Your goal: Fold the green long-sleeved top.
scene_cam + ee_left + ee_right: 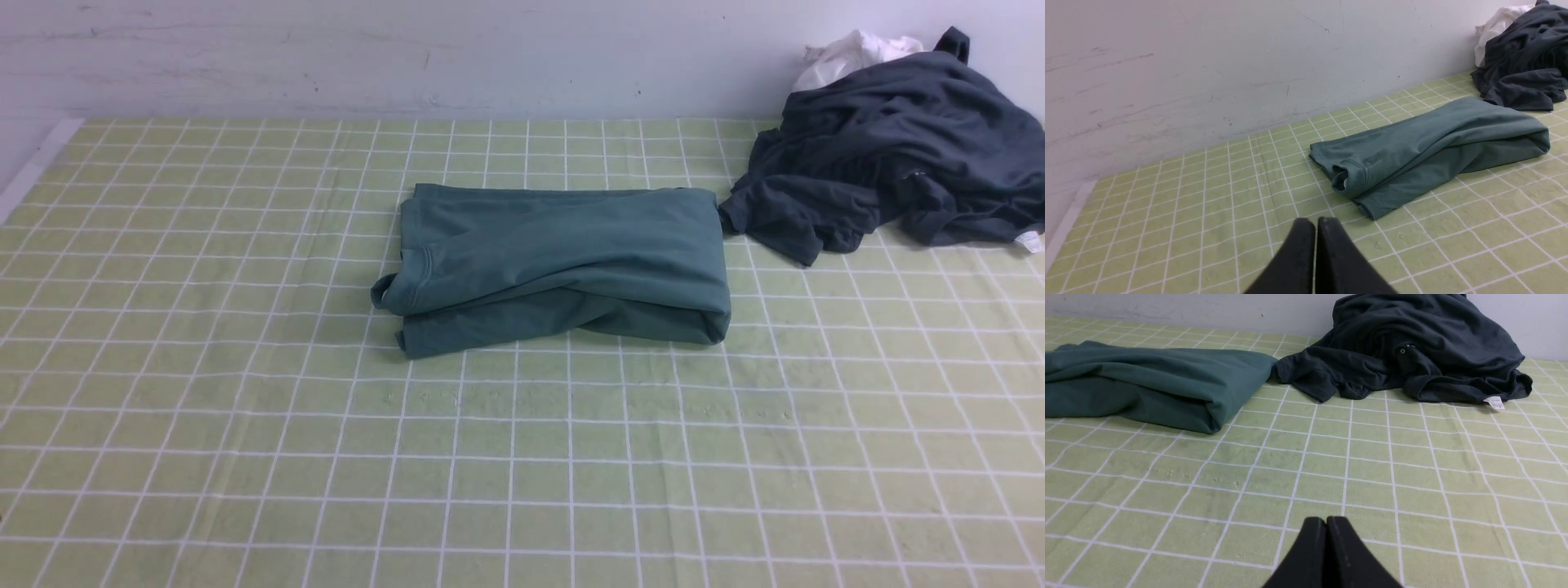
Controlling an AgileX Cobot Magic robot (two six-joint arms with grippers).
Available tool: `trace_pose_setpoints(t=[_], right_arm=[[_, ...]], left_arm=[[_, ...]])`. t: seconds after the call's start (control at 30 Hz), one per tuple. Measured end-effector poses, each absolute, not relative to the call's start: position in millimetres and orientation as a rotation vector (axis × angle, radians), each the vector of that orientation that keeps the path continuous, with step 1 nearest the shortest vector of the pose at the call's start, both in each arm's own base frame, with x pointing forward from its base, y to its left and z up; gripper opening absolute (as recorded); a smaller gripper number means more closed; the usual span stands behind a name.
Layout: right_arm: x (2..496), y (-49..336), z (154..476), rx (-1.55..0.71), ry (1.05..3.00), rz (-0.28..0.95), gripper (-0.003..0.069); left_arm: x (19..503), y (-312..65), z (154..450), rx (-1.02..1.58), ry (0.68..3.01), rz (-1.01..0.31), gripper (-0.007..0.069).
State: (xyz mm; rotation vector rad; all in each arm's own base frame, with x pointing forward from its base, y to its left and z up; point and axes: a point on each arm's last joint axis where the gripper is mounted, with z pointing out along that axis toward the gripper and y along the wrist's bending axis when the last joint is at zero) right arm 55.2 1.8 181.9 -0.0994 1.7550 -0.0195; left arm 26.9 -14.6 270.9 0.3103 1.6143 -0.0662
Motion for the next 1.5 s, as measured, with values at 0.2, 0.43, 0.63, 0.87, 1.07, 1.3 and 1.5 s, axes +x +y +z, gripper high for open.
trace_pose_setpoints(t=[0.2,0.43,0.63,0.87,1.07,1.3,1.5], right_arm=[[55,2,182,-0.099,1.756,-0.02,-0.0016],[55,2,182,-0.1,1.758,-0.02,-0.0016],[55,2,182,-0.1,1.758,-0.02,-0.0016],[55,2,181,-0.1,1.76,-0.021,-0.0016],[55,2,182,-0.1,1.76,-0.021,-0.0016],[55,2,182,-0.1,1.76,-0.021,-0.0016],[55,2,182,-0.1,1.76,-0.021,-0.0016]], left_arm=[[27,-15,271,0.31,1.614,-0.066,-0.0004],[27,-15,270,0.309,1.615,-0.067,-0.0004],[40,-7,248,0.333,1.599,0.111,-0.0004],[55,-6,188,0.152,1.696,-0.026,-0.0004],[52,-6,172,0.094,1.861,-0.082,-0.0004],[53,-4,172,0.05,1.861,-0.069,-0.0004],[53,-3,172,0.024,1.861,-0.049,-0.0004]])
